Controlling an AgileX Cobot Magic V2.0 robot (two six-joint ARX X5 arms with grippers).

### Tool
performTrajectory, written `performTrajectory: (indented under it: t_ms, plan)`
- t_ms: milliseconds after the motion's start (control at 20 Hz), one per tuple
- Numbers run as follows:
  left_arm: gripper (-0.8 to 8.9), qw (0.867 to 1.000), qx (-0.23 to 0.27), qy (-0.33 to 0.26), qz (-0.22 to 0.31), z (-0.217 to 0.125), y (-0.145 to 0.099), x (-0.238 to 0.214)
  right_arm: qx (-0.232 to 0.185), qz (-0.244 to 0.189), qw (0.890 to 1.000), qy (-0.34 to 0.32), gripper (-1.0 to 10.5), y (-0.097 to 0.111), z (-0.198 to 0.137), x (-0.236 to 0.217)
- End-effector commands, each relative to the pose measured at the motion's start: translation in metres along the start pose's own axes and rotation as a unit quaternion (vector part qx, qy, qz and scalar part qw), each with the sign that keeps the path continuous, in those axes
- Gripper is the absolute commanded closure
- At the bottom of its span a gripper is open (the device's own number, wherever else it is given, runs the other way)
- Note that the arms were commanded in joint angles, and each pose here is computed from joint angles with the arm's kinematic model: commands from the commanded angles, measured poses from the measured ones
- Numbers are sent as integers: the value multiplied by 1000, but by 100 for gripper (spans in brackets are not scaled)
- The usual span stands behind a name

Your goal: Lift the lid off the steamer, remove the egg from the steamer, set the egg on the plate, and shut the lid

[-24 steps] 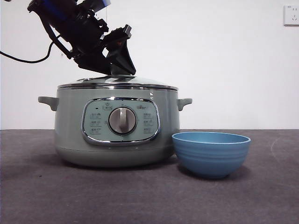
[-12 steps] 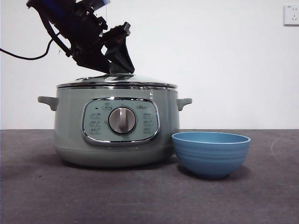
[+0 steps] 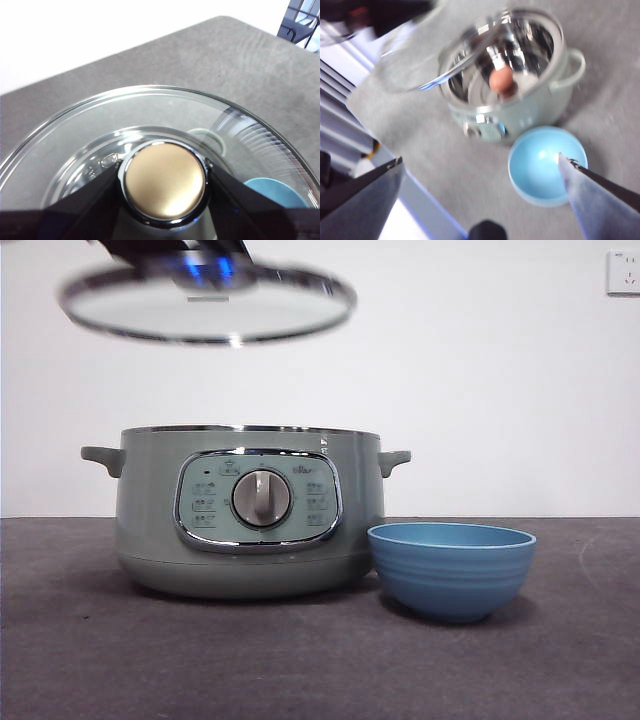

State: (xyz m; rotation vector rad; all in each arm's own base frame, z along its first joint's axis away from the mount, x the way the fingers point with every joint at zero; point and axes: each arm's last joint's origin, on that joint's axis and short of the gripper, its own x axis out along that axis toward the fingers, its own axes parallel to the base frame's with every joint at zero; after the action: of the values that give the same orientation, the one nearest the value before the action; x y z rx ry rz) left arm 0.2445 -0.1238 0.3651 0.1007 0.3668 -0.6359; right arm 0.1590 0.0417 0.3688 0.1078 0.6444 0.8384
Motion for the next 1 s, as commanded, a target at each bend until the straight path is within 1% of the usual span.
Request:
performTrajectory:
  t_ms: [50, 150, 350, 600, 700, 850, 1000]
  plan:
    - [826, 998, 9, -60, 2, 19, -8, -44, 16, 13, 1000, -17, 379, -3, 11, 13]
    - [826, 998, 5, -70, 10, 19, -14, -78, 19, 15, 999, -28, 379, -8, 22, 31]
    - [826, 996, -1, -73, 56, 9, -22, -136, 16, 23, 999, -16, 379, -10, 34, 80]
    - [826, 993, -5, -76, 94, -10, -31, -190, -11, -4, 1000, 15, 379, -1, 51, 141]
    - [826, 993, -8, -67, 94, -20, -34, -205, -24, -14, 999, 20, 379, 6, 66, 165]
    - [826, 994, -9, -56, 97, -29, -36, -217, -38, -21, 999, 21, 379, 16, 89, 200]
    - [826, 993, -10, -52, 106, -32, -37, -221, -61, -40, 996, 47, 379, 24, 100, 243]
